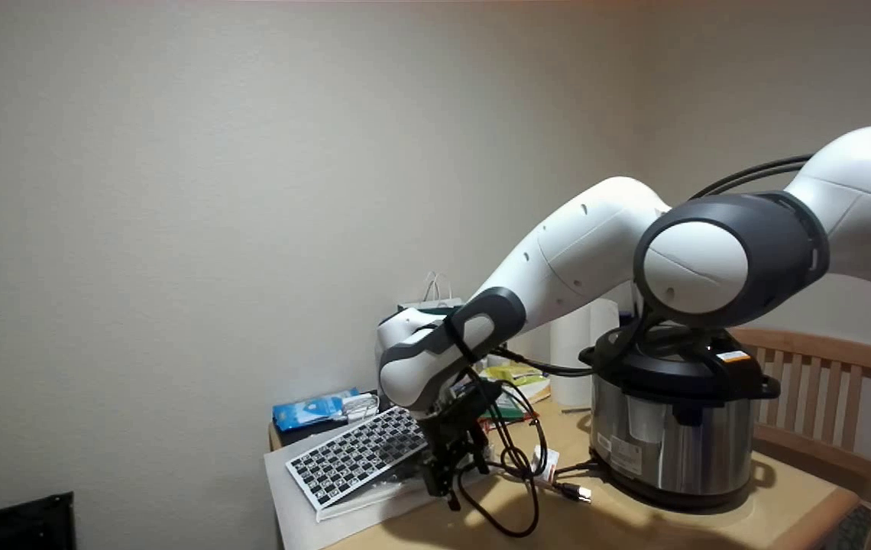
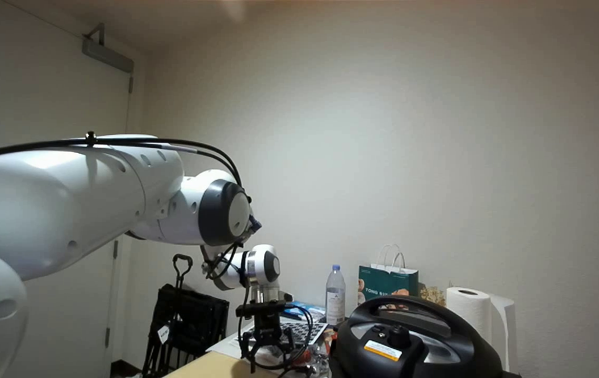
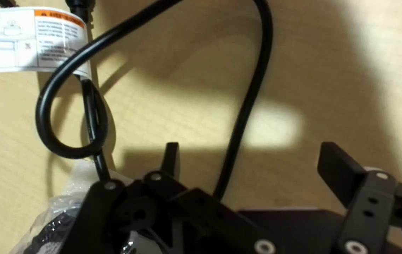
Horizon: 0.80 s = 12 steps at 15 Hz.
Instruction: Extend the power cord of the appliance on the table
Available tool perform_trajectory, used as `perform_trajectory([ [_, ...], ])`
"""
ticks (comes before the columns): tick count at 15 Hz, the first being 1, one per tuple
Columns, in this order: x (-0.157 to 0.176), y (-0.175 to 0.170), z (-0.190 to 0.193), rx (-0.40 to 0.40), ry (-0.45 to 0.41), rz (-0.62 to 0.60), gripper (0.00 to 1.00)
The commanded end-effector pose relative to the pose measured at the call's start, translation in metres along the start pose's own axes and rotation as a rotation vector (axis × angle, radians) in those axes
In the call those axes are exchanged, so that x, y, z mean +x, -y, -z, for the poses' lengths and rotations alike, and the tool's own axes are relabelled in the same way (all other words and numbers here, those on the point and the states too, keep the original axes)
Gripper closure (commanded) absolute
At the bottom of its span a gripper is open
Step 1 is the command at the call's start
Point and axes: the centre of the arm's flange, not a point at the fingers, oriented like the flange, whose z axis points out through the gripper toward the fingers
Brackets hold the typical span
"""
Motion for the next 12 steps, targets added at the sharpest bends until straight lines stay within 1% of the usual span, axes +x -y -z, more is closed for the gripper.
perform_trajectory([
  [1,0.000,-0.008,-0.001,0.026,0.002,-0.009,0.00],
  [3,0.000,-0.014,-0.004,0.043,0.004,-0.016,0.00],
  [4,0.007,-0.012,-0.009,0.023,0.005,-0.019,0.00],
  [7,0.014,-0.008,-0.019,0.012,0.023,-0.006,0.01],
  [8,0.015,-0.007,-0.022,0.016,0.027,-0.002,0.18],
  [9,0.016,-0.007,-0.025,0.020,0.030,-0.001,0.26],
  [11,0.019,-0.004,-0.030,0.029,0.033,0.003,0.37],
  [12,0.019,-0.002,-0.029,0.033,0.037,0.004,0.44],
])
